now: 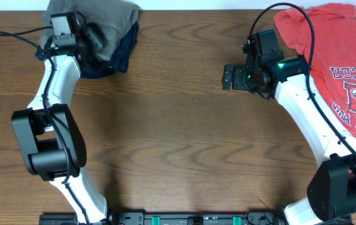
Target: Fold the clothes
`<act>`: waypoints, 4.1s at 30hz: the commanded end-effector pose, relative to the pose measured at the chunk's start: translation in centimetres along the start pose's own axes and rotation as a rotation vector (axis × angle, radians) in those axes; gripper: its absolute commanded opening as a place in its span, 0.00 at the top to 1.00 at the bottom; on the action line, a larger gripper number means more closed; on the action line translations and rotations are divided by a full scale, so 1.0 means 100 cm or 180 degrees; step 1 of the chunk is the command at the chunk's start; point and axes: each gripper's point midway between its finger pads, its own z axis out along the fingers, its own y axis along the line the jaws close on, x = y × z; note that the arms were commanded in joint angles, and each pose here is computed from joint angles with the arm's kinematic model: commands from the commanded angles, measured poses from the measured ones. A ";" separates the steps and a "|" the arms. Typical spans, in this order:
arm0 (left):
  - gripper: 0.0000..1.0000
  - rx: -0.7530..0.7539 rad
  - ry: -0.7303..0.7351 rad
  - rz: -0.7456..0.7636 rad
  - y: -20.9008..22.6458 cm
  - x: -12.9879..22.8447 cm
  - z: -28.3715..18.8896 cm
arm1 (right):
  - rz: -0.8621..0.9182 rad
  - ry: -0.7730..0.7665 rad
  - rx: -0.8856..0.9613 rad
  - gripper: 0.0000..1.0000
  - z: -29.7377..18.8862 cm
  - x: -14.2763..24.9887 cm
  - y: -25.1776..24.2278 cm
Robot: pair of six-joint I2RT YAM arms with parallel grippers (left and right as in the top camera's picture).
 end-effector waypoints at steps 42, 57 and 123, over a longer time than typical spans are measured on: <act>0.02 0.0023 -0.0883 0.2260 0.012 -0.003 0.134 | 0.0006 -0.0096 0.0146 0.01 -0.006 -0.007 -0.009; 0.02 0.0090 -0.1449 0.2158 -0.056 -0.099 -0.050 | -0.0160 -0.0322 0.0170 0.01 -0.032 -0.028 -0.010; 0.02 -0.0017 -0.0842 0.2146 -0.045 -0.063 -0.136 | 0.0040 -0.3324 0.0179 0.01 -0.150 0.085 -0.109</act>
